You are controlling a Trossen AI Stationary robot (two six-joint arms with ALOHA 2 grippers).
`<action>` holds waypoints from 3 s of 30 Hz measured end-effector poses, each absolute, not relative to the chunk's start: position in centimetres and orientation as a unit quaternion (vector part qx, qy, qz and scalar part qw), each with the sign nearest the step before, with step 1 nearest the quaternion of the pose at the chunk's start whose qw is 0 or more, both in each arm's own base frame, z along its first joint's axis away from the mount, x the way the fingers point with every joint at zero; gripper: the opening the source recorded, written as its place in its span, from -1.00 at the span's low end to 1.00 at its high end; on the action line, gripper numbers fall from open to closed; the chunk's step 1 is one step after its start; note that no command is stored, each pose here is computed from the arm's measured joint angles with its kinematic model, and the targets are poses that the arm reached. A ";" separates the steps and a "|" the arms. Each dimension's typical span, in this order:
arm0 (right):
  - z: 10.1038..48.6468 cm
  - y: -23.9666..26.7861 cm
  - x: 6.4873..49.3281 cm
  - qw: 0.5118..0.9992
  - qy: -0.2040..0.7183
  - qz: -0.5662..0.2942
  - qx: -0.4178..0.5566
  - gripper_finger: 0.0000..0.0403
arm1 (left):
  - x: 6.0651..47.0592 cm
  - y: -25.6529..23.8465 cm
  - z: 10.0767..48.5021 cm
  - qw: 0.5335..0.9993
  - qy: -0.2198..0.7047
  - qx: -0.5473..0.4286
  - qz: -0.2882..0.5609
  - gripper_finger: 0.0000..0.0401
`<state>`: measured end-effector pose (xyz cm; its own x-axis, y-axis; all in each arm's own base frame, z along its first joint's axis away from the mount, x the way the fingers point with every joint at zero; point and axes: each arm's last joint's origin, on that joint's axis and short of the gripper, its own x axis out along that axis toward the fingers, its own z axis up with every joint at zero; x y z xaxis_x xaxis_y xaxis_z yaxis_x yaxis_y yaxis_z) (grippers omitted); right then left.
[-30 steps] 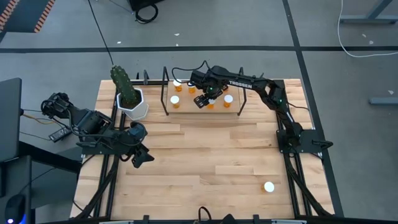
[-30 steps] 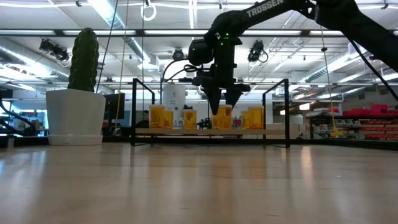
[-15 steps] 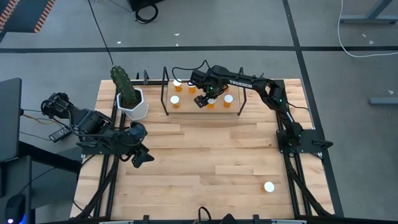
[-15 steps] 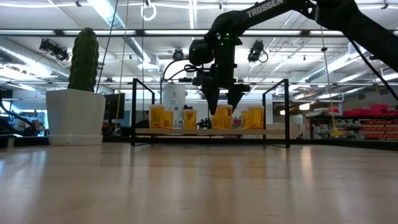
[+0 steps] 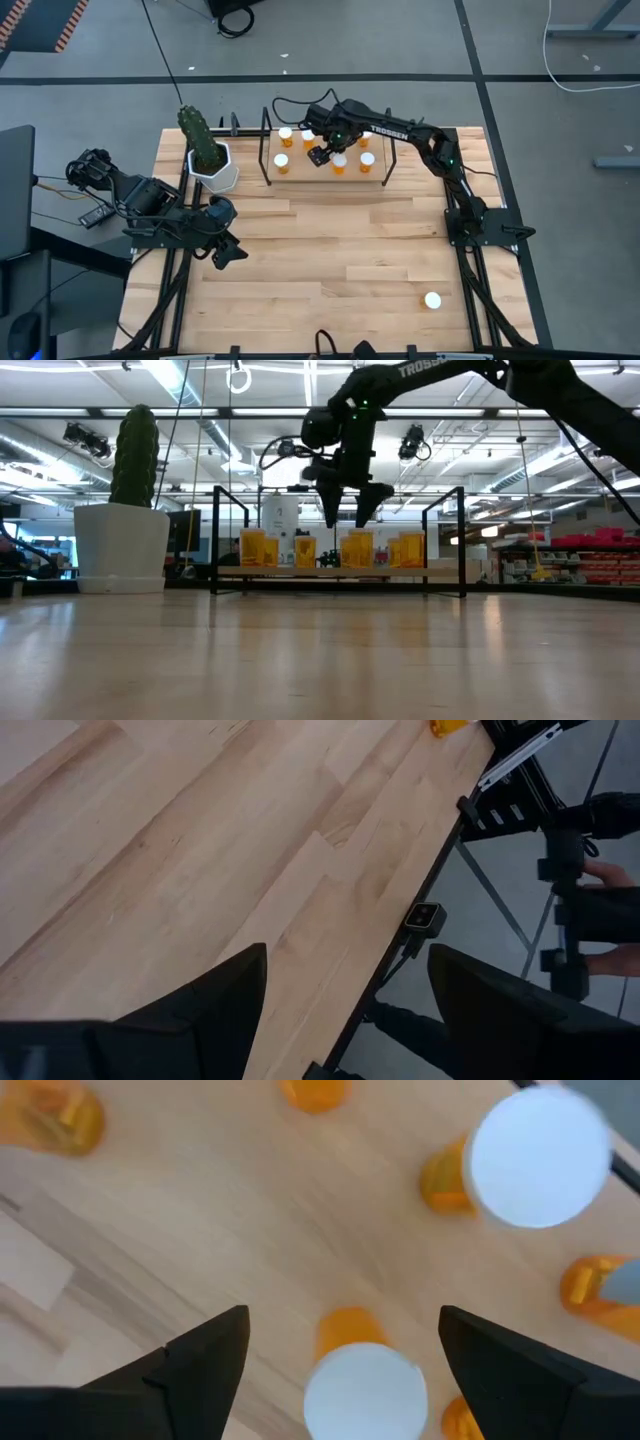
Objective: Pick and place medicine bottles onto shelf by color
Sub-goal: Put the orange pill bottle on the shelf
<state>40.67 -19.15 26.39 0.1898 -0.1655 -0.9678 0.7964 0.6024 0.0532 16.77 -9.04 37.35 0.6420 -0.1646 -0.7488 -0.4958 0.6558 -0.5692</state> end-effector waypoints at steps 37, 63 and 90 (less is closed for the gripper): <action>29.3 10.8 37.3 0.643 0.638 -0.317 0.279 0.64 | 16.7 -9.1 37.3 0.852 0.437 -0.286 0.025 0.40; 23.4 22.0 17.8 0.485 0.603 -0.441 0.454 0.64 | 17.8 -6.9 37.3 0.866 0.417 -0.270 0.058 0.40; 18.1 21.5 17.3 0.489 0.609 -0.409 0.472 0.63 | 17.9 -6.7 37.4 0.856 0.410 -0.305 0.076 0.40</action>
